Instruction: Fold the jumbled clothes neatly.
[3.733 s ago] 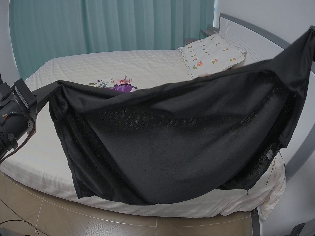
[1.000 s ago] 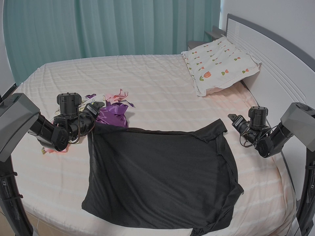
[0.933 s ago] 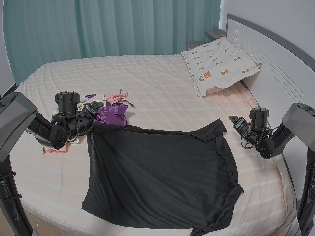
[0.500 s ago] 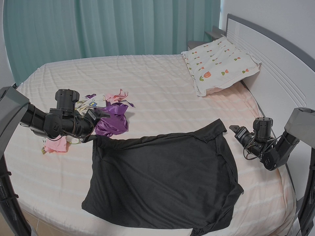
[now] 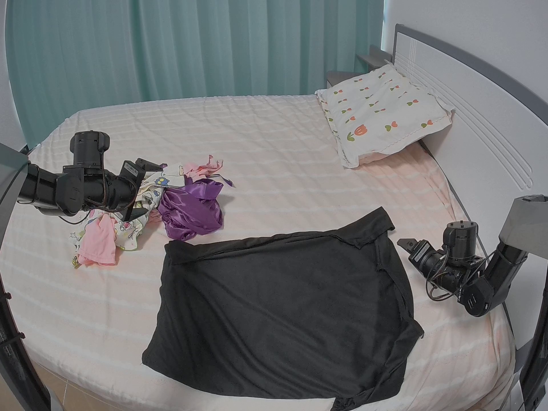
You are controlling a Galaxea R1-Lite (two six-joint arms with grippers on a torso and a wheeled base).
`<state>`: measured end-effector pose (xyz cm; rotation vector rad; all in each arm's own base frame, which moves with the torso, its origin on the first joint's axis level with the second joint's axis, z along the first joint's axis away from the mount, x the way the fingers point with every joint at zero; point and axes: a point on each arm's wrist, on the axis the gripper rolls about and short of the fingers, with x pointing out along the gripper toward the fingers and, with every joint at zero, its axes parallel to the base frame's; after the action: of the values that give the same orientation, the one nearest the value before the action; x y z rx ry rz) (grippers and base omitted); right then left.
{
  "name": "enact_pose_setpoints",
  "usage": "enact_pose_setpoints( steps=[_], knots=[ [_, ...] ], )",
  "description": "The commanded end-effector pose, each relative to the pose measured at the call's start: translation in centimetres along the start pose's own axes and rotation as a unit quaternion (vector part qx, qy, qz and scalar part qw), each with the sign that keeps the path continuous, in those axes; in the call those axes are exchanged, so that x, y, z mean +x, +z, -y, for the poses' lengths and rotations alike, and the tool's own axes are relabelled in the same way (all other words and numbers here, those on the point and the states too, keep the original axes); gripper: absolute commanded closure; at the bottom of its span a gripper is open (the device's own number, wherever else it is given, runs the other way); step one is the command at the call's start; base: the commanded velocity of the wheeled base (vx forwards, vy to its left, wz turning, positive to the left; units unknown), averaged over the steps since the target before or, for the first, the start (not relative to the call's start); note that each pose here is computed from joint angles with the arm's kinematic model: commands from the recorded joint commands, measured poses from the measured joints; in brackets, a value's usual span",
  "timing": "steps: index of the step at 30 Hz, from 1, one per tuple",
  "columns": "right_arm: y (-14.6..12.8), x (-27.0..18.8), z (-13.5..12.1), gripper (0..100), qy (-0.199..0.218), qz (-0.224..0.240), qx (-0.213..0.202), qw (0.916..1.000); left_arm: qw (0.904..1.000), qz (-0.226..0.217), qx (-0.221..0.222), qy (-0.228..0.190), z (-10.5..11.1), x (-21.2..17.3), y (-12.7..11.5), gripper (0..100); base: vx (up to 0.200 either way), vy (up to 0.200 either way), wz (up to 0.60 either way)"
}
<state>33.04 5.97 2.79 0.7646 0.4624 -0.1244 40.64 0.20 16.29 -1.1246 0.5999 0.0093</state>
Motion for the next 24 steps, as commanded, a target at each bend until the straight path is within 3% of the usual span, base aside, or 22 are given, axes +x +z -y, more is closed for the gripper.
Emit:
enact_pose_setpoints(
  steps=[1, 6, 11, 19, 24],
  knots=[
    [-1.1, -0.8, 0.5, 0, 0.0, -0.011, -0.006, 0.9999, 0.9999, 0.005, -0.013, 0.002, -0.2, -0.1, 0.6, 0, 0.0, 0.0, 0.0],
    [-1.6, -0.5, 0.7, 0, -0.008, -0.012, -0.029, 0.9995, 0.9989, -0.014, -0.024, 0.036, -2.7, -0.3, -1.0, 0, 0.0, 0.0, 0.0],
    [-2.7, -0.4, 0.6, 0, -0.008, -0.027, -0.058, 0.9979, 0.9977, -0.023, -0.027, 0.057, -3.8, -2.4, -3.3, 0, 0.0, 0.0, 0.0],
    [-5.0, 1.7, 0.1, 0, -0.024, -0.014, -0.095, 0.9951, 0.9988, 0.004, -0.027, 0.041, -6.8, -3.3, -5.9, 0, 0.0, 0.0, 0.0],
    [-5.4, 3.0, -0.5, 0, -0.028, 0.005, -0.156, 0.9873, 0.9984, 0.011, -0.056, 0.003, -6.9, -4.4, -7.4, 0, 0.0, 0.0, 0.0]
  ],
)
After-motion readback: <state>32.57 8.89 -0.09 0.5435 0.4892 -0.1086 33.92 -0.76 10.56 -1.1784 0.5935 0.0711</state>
